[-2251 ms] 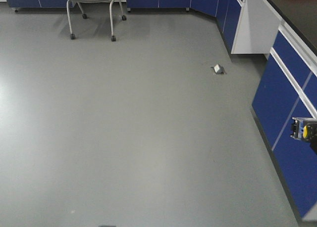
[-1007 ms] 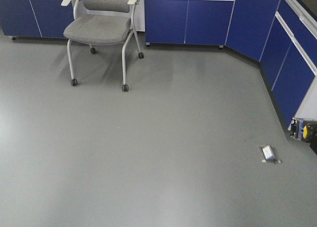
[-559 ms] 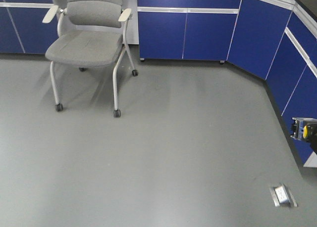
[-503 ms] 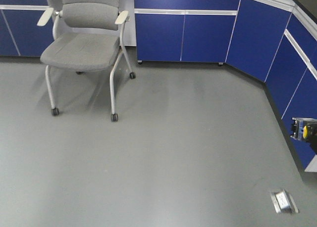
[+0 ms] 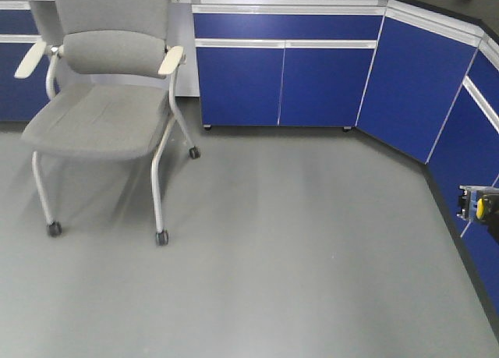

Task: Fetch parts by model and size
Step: 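Turn the base toward the bench with the red tray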

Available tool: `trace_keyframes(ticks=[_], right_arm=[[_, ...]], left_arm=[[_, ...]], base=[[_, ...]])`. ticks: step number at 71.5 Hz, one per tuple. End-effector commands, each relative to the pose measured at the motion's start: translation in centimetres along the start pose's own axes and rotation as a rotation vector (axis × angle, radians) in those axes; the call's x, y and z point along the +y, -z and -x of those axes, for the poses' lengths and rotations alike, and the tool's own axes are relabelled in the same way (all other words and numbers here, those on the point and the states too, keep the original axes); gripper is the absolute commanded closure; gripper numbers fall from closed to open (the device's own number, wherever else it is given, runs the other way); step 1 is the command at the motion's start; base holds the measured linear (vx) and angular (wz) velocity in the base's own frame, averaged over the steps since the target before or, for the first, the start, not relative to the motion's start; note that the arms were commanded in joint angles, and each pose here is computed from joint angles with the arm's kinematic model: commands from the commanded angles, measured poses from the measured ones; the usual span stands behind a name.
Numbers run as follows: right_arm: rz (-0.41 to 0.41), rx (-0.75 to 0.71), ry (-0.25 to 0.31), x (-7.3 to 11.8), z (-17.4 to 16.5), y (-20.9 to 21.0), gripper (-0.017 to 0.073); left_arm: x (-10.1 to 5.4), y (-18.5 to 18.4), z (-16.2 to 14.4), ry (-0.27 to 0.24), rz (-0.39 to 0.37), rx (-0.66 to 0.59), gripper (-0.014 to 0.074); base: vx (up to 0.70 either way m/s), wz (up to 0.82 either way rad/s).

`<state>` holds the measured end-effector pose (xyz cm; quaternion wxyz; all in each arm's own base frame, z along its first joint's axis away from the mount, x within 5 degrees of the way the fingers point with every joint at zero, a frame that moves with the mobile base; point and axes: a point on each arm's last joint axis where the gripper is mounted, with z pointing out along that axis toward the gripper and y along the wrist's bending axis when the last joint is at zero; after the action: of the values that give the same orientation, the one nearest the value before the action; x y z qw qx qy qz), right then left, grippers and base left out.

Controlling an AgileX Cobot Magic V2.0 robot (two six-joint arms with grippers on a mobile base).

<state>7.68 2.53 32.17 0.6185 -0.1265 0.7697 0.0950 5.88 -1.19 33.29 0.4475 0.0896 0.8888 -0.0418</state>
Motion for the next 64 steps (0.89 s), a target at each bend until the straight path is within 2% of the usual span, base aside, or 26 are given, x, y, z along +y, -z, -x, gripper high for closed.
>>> trace_keyframes(ticks=[1,28,64], right_arm=[[-0.012,-0.103,0.008,-0.11,1.59,0.26,0.0569],[-0.012,-0.103,0.008,-0.11,1.59,0.26,0.0569],[-0.012,-0.103,0.008,-0.11,1.59,0.26,0.0569]], left_arm=[[-0.06,0.24,1.13,0.002,-0.008,-0.073,0.0599],[-0.06,0.24,1.13,0.002,-0.008,-0.072,0.0599],[-0.06,0.24,1.13,0.002,-0.008,-0.072,0.0599]], base=[[0.53,-0.12],[0.48,-0.42],[0.33,-0.94]])
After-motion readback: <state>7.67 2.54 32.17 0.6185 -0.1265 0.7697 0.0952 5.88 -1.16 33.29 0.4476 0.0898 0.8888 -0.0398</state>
